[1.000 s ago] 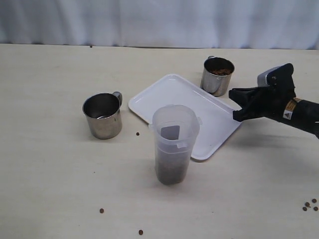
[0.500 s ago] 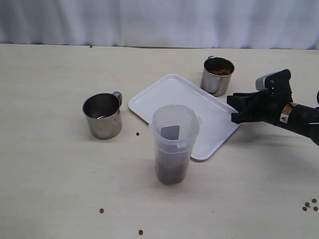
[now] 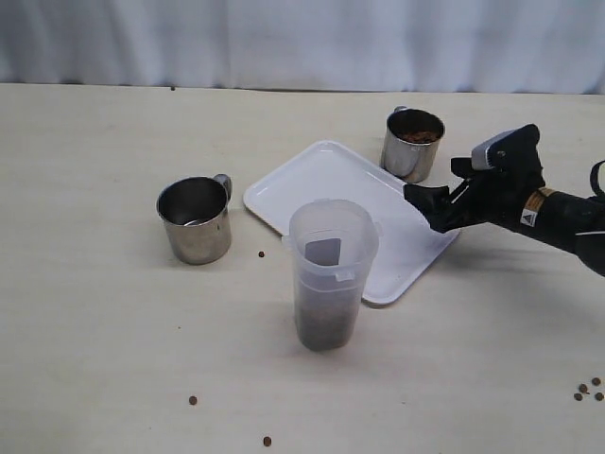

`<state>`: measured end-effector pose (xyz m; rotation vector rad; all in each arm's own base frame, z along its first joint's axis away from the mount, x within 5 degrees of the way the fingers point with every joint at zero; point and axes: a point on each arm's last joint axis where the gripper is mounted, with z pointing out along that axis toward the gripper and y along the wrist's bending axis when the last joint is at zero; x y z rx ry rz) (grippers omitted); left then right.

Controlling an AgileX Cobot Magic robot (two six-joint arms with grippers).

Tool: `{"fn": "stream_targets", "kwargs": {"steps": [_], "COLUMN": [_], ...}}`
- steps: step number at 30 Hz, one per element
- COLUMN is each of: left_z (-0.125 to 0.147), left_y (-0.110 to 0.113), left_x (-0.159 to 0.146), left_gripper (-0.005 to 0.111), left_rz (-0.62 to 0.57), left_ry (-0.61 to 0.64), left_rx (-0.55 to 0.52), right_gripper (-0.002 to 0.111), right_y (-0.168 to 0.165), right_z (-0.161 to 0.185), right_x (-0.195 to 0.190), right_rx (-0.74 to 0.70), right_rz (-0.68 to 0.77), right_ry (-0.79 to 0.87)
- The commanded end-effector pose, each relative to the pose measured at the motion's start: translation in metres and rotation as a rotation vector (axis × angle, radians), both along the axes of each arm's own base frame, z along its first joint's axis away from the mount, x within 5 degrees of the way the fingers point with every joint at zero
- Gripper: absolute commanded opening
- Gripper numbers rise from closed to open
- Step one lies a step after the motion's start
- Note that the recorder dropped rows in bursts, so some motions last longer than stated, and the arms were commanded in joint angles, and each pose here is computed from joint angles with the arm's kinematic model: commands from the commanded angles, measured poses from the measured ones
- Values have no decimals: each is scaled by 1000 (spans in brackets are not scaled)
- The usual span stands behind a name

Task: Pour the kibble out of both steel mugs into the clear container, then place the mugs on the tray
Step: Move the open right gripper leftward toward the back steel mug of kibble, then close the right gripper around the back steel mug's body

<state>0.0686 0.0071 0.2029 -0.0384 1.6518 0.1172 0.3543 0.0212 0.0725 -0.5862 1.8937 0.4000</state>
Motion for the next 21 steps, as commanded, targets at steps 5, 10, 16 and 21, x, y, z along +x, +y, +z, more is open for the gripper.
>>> {"fn": "stream_targets", "kwargs": {"steps": [5,10,16,21], "left_z": [0,0,0,0], "left_y": [0,0,0,0], "left_x": [-1,-1,-1,-1], "left_gripper": [0,0,0,0], "left_rz": [0,0,0,0], "left_ry": [-9,-8,-8,-8], "left_rx": [-4,-2,-2,-2], "right_gripper": [68,74,74,74], "right_y": [-2,-3,-2,-2], "right_z": [8,10,8,-7], "right_x": [10,14,20,24], "right_rx": [21,16,22,30], "right_rz": [-41,-46,-36,-27], "right_ry": [-52,-63,-78,-59]}}
